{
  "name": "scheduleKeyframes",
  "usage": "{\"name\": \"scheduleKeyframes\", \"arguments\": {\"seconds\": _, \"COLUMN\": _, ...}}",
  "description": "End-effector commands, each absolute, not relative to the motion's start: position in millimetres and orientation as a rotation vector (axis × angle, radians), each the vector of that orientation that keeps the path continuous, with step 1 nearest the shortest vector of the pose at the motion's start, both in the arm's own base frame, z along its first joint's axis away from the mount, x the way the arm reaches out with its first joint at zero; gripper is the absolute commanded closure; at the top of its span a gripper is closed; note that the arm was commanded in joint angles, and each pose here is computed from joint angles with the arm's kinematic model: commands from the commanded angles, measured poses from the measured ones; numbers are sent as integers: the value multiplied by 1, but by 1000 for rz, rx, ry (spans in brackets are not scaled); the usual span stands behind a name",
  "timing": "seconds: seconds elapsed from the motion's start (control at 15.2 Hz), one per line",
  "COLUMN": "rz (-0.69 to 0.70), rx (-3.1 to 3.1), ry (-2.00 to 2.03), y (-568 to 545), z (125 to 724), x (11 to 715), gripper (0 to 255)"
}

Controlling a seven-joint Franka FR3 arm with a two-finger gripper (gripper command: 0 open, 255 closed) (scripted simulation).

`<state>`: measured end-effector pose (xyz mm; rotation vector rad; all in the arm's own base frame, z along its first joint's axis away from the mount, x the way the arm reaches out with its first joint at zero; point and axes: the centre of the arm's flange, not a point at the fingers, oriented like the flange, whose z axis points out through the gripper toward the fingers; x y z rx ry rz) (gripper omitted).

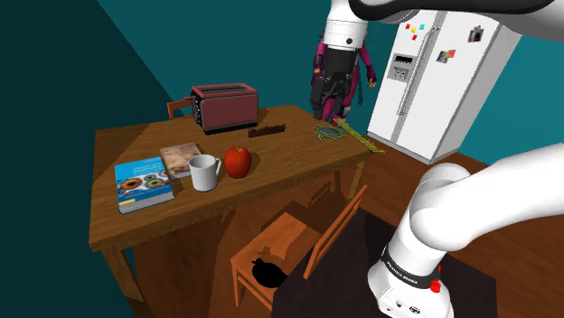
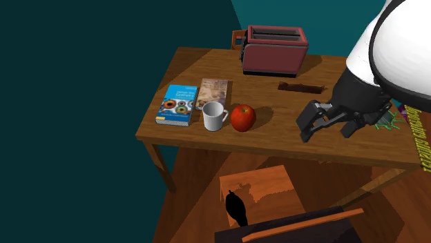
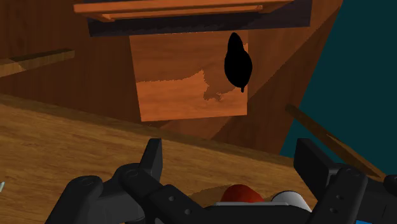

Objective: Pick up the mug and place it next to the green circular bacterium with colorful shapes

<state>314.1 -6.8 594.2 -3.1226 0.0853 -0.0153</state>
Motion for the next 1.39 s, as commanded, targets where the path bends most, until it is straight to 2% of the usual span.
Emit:
{"name": "scheduleKeyframes", "arguments": {"seconds": 0.0, "rz": -15, "rx": -3123, "ry": 85, "y": -7, "z": 594, "x": 314, "gripper": 0}}
{"name": "scheduleKeyframes", "arguments": {"seconds": 1.32, "rz": 10, "rx": -3164, "ry": 247, "y": 141, "z": 479, "x": 508, "gripper": 0}}
